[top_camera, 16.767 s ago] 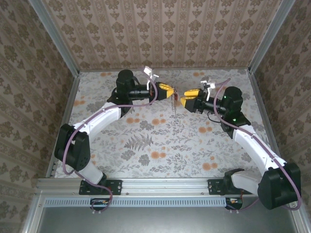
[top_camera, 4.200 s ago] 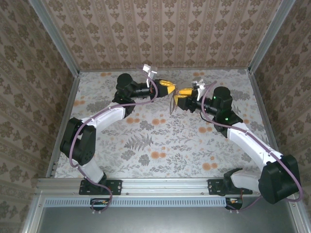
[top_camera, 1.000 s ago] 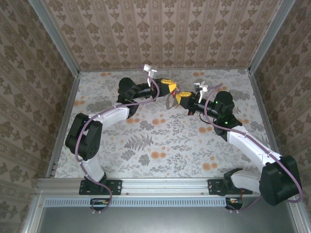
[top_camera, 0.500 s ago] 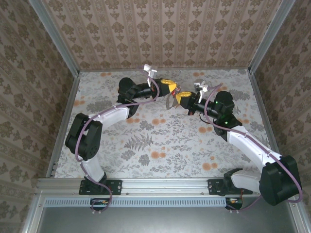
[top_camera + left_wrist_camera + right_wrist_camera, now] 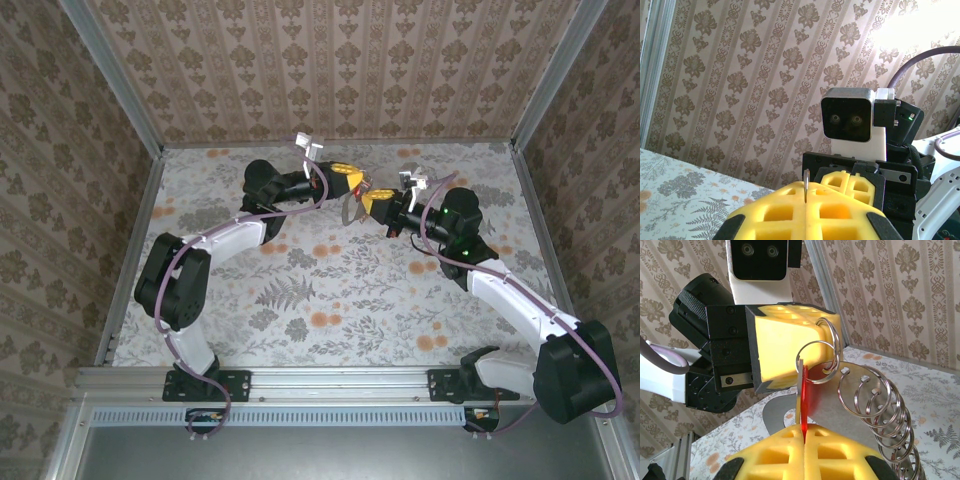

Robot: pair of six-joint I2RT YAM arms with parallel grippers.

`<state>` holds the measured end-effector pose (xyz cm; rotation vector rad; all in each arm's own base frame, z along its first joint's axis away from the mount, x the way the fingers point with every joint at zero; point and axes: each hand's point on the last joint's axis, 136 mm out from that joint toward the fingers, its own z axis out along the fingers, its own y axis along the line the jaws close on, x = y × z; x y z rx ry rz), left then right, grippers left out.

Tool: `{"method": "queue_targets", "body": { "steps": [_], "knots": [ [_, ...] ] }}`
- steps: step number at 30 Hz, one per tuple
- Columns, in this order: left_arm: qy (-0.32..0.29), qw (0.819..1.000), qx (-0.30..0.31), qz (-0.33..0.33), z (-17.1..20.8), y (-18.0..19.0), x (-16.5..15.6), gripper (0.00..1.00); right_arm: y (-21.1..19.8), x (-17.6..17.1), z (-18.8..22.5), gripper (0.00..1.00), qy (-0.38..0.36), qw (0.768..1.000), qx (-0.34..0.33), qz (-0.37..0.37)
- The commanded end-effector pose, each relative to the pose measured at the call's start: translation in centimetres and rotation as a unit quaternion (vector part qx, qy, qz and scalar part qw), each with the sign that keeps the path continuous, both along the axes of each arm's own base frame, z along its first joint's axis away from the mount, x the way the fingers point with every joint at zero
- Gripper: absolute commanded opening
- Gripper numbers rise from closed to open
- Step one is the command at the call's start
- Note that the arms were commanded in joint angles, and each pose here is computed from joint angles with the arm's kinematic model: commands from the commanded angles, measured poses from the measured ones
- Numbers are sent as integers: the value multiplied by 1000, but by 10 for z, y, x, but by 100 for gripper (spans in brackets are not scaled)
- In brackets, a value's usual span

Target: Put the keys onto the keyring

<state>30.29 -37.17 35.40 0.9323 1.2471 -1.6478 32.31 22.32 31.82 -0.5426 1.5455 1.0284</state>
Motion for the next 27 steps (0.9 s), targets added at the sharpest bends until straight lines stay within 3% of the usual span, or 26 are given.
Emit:
{"method": "queue_targets", "body": {
  "steps": [1,27],
  "knots": [
    [-23,1000,-19,-1,10,-1,-3,0,2,-5,3,0,-13,1000,-1,8],
    [-23,1000,-19,-2,11,-2,-3,0,3,-4,1,0,-11,1000,-2,10]
  ]
}}
